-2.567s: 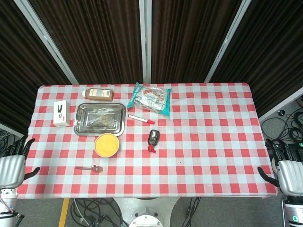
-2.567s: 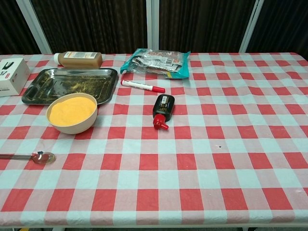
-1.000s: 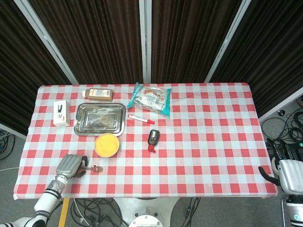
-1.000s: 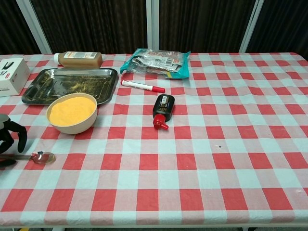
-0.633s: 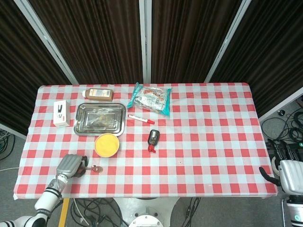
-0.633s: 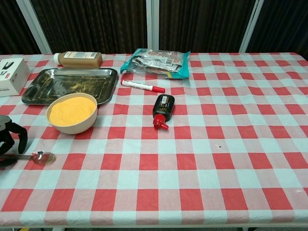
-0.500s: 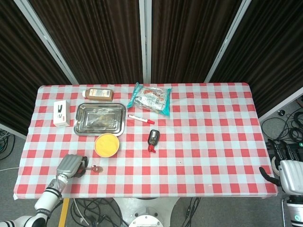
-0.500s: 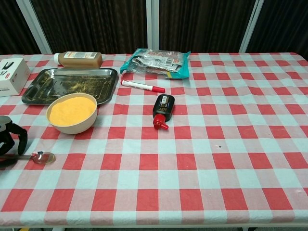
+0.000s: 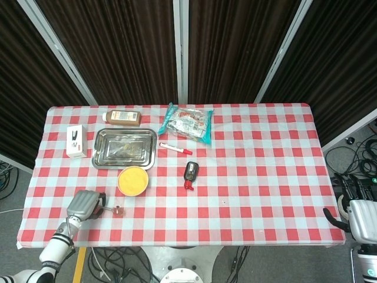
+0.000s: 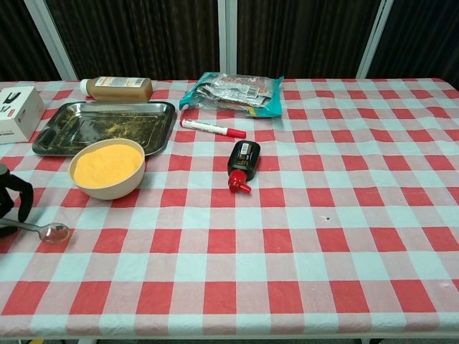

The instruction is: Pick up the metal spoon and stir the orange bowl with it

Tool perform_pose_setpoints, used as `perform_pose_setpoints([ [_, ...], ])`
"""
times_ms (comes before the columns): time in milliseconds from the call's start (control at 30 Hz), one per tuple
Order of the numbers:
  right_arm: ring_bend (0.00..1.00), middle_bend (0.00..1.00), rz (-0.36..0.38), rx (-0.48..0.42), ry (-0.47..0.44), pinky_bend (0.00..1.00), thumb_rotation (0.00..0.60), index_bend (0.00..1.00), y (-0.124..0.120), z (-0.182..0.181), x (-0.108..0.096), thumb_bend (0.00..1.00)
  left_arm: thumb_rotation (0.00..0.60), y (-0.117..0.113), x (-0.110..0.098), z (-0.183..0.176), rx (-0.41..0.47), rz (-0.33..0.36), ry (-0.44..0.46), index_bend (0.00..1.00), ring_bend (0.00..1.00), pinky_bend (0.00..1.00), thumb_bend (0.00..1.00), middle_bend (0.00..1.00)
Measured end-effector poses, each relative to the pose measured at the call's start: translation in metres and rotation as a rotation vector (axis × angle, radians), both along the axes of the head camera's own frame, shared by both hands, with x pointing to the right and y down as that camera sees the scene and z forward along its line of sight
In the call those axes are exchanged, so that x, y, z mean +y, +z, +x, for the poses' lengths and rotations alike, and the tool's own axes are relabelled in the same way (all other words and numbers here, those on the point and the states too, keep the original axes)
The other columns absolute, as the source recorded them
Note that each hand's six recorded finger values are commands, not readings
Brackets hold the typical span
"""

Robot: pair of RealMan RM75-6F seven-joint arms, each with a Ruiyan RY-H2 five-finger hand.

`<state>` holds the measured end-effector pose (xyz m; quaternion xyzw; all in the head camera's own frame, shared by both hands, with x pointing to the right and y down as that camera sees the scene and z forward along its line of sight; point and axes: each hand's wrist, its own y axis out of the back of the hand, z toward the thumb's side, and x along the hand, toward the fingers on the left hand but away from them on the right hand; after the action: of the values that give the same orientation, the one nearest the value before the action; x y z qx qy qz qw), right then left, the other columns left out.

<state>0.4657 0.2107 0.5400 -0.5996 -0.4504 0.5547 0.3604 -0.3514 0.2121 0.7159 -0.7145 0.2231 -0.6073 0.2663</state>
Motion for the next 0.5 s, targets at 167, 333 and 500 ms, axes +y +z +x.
perform_pose_setpoints([
  [167,0.05,0.23,0.005,-0.003,-0.004,0.17,0.600,0.07,-0.002,0.000,0.000,0.18,0.600,-0.031,-0.026,-0.005,0.005,0.087,-0.002,0.63,0.93,1.00,0.41,0.91],
  [333,0.05,0.23,0.002,-0.011,-0.009,0.17,0.600,0.07,0.000,-0.001,-0.001,0.18,0.600,-0.053,-0.064,0.007,0.037,0.167,0.017,0.63,0.93,1.00,0.41,0.91],
  [500,0.05,0.23,0.004,-0.014,-0.008,0.17,0.600,0.07,0.000,0.000,0.000,0.18,0.600,-0.046,-0.092,0.030,0.057,0.148,0.041,0.63,0.93,1.00,0.41,0.91],
])
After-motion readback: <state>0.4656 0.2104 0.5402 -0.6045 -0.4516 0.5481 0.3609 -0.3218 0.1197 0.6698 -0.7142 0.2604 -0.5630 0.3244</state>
